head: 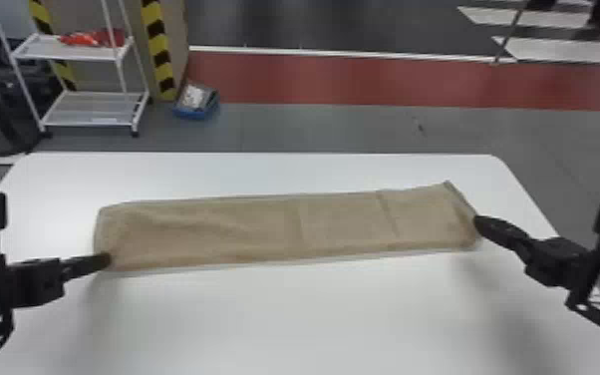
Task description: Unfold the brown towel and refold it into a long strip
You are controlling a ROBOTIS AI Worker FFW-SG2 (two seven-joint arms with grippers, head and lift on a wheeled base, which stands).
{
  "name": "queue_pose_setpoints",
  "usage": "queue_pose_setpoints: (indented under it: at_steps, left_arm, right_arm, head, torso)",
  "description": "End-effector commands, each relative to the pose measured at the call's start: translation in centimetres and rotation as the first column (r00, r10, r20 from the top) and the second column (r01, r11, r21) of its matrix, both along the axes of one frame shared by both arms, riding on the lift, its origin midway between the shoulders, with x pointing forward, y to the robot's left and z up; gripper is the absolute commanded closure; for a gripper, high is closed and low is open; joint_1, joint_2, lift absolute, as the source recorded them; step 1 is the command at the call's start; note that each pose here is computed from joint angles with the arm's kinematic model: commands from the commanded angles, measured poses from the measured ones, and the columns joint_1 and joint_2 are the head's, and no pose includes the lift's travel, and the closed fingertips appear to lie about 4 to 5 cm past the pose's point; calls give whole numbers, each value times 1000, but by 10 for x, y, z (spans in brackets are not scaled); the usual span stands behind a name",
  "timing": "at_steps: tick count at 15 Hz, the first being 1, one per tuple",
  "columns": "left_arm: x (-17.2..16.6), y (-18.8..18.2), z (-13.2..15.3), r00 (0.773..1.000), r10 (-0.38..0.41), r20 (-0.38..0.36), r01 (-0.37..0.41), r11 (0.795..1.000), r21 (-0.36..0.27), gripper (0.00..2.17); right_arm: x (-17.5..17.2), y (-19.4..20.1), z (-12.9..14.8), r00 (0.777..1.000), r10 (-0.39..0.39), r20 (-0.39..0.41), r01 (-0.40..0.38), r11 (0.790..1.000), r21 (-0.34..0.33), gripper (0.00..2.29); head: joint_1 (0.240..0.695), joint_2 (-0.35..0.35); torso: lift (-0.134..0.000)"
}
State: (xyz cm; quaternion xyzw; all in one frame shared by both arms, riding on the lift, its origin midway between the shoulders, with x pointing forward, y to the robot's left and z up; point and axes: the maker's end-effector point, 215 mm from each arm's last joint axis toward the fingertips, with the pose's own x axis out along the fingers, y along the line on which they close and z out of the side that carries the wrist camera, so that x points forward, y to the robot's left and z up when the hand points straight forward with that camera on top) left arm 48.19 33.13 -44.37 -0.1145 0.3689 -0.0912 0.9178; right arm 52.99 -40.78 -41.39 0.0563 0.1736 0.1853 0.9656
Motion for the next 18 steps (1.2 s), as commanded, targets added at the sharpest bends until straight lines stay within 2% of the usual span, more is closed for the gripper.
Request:
queue_pose_setpoints:
  at_steps: [1, 4, 7, 8, 9, 10, 12, 15, 18]
  left_arm:
    - [-9, 12, 15, 1000, 22, 10, -22, 1000, 8, 1838]
    - [-20, 19, 20, 999, 33, 5, -33, 999, 21, 1835]
    - [-21, 17, 17, 1000, 28, 1, -28, 999, 25, 1835]
    - [-21, 17, 17, 1000, 27, 1, -27, 999, 24, 1828]
    - [-20, 17, 18, 1000, 28, 5, -28, 999, 26, 1825]
    - [-19, 18, 19, 1000, 28, 10, -28, 999, 29, 1825]
    - [-17, 15, 19, 1000, 18, 14, -19, 999, 31, 1825]
    - [-20, 14, 15, 1000, 17, 8, -17, 999, 42, 1825]
    - [-24, 15, 10, 1000, 17, -2, -17, 999, 47, 1825]
  right_arm:
    - [-21, -13, 11, 999, -23, 26, 23, 1000, 14, 1588]
    - [-52, -18, 7, 1000, -27, 11, 27, 1000, 1, 1588]
    - [-72, -25, 16, 998, -48, 36, 48, 999, -4, 1585]
    - [-70, -27, 17, 998, -53, 44, 53, 999, -7, 1457]
    - [-64, -29, 19, 997, -53, 48, 53, 999, -3, 819]
    - [-56, -27, 15, 998, -50, 43, 50, 999, 14, 515]
    - [-32, -18, 0, 999, -43, 33, 42, 999, 30, 451]
    - [4, 4, -17, 999, -18, 47, 20, 999, -34, 454]
    - [16, 19, -23, 999, 4, 41, -2, 999, -42, 461]
  head:
    - [695, -83]
    - [695, -86]
    - [695, -90]
    - [695, -91]
    - [695, -99]
    - [695, -102]
    - [695, -103]
    - [695, -94]
    - [695, -68]
  torso:
    - [-123]
    - [-123]
    - [-123]
    - [-123]
    - [-123]
    - [-123]
    - [-123]
    - [-123]
    - [-123]
